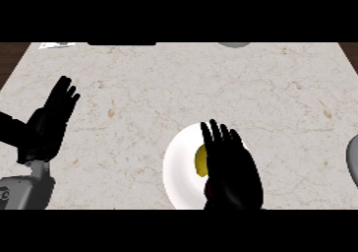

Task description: Pick the lemon from the plate and place it in the pan

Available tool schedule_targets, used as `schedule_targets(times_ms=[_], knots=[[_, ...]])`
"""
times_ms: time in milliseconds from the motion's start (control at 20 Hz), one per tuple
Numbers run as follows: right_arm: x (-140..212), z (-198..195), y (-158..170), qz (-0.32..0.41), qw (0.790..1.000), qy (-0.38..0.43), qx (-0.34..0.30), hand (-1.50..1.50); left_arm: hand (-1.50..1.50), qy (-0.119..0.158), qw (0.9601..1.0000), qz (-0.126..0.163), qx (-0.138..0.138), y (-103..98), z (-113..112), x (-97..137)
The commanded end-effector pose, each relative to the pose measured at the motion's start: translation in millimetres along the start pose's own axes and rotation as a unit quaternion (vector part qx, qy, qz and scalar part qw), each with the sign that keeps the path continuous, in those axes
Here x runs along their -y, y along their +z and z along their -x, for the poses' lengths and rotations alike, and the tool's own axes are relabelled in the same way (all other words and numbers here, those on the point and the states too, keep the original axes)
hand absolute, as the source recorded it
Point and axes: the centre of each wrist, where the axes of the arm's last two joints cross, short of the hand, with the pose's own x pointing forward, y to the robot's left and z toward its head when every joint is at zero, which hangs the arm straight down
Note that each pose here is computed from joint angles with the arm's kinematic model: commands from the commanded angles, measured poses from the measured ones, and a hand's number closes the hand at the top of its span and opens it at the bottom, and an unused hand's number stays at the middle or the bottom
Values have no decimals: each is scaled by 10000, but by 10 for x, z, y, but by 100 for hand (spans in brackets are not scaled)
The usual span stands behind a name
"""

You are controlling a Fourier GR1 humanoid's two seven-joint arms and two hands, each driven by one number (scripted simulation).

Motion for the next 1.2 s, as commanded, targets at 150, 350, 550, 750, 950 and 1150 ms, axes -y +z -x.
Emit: schedule_targets(times_ms=[150,350,550,750,950,1150], knots=[[-173,-105,-295,-157,9958,227,-870,-150,0,89,9999,31,-58,-4,22,-10],[22,-62,-450,-268,9945,234,-981,-150,0,-12,10000,55,-59,61,38,-86],[-192,44,-583,-335,9964,108,-773,-150,0,117,9999,-14,20,-2,92,121],[-333,52,-629,-464,9951,201,-850,-150,0,10,10000,47,15,36,-11,-24],[-362,150,-747,-439,9961,153,-754,-150,0,30,10000,-42,-6,84,-10,-204],[-373,101,-775,-366,9965,19,-746,-150,0,12,9999,-98,-38,13,-38,68]])
